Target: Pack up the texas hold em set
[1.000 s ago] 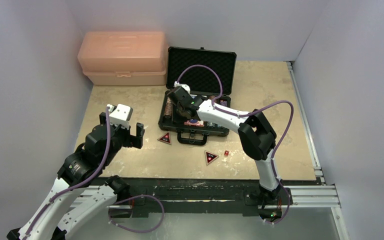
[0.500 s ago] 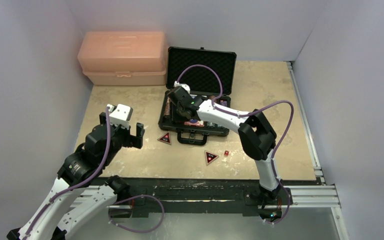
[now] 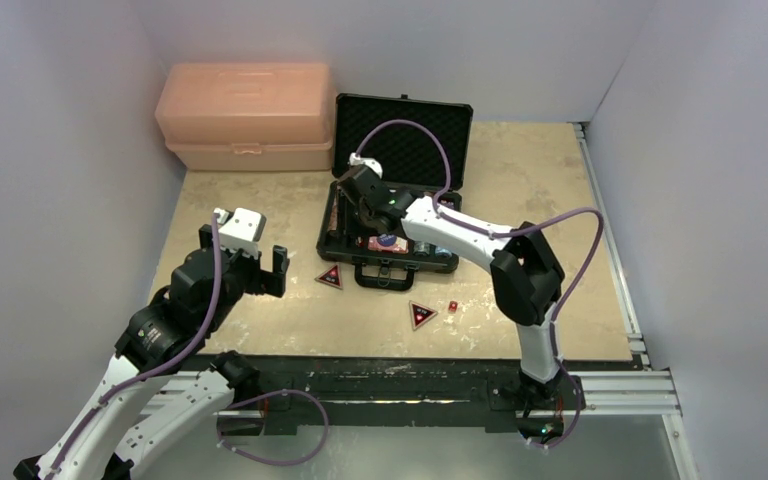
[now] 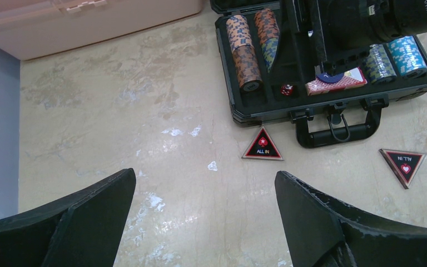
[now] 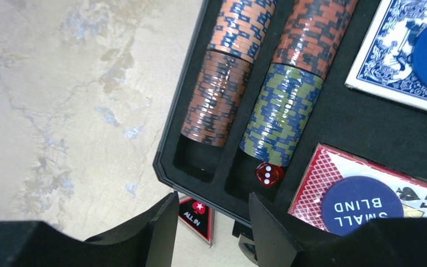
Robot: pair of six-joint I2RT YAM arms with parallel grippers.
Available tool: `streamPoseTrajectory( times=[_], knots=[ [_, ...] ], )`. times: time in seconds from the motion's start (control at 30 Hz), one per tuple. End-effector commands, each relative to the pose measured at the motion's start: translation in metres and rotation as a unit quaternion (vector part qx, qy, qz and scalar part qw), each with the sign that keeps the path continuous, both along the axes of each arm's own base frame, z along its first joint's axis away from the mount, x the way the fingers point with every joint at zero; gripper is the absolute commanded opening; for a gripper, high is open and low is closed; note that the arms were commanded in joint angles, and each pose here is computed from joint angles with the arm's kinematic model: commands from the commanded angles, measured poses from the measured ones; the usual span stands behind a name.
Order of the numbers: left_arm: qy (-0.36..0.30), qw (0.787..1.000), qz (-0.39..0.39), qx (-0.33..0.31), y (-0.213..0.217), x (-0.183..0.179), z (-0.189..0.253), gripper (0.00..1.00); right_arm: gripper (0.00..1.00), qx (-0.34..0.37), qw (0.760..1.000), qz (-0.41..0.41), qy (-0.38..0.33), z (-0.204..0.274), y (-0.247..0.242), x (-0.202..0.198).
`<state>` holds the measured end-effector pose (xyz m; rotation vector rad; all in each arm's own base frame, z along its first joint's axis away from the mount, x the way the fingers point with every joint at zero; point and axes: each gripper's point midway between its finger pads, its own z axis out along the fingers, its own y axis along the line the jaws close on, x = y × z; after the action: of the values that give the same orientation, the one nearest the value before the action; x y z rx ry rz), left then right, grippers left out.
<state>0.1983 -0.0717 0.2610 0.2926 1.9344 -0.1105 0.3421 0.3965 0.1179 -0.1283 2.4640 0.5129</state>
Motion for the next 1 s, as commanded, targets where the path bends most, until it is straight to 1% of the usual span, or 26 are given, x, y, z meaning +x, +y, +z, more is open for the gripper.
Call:
streamPoseTrajectory(
  times=[0.0,0.2,0.37,0.43,0.5,0.67,0.87,0.97],
  knots=[
    [-0.006,1.0,0.001,0.008,0.0,0.004,0.0,0.96,0.56,0.038,0.998,0.011,-0.057,0.054,0.005,0.006],
    [-0.002,1.0,0.001,0.011,-0.001,0.004,-0.002,0.97,0.68,0.044,0.995,0.006,-0.087,0.082,-0.005,0.006],
    [-0.004,1.0,0.004,0.011,0.001,0.005,-0.002,0.97,0.78,0.036,0.991,-0.015,-0.127,0.107,-0.023,0.01],
    [-0.004,1.0,0.004,0.011,0.0,0.005,-0.003,0.97,0.85,0.035,0.989,-0.019,-0.143,0.117,-0.028,0.012],
    [-0.003,1.0,0.003,0.011,-0.001,0.006,-0.003,0.97,0.9,0.023,0.986,-0.031,-0.165,0.125,-0.038,0.017],
    [-0.002,1.0,0.011,0.006,-0.001,0.009,-0.004,1.0,0.98,-0.012,0.975,-0.064,-0.214,0.148,-0.071,0.032],
    [0.014,1.0,0.005,0.004,-0.009,0.011,-0.011,1.0,0.99,-0.02,0.973,-0.085,-0.212,0.145,-0.108,0.044],
    [0.034,0.999,-0.014,0.008,-0.016,0.01,-0.016,1.0,0.99,-0.022,0.973,-0.101,-0.205,0.138,-0.124,0.043]
  ],
)
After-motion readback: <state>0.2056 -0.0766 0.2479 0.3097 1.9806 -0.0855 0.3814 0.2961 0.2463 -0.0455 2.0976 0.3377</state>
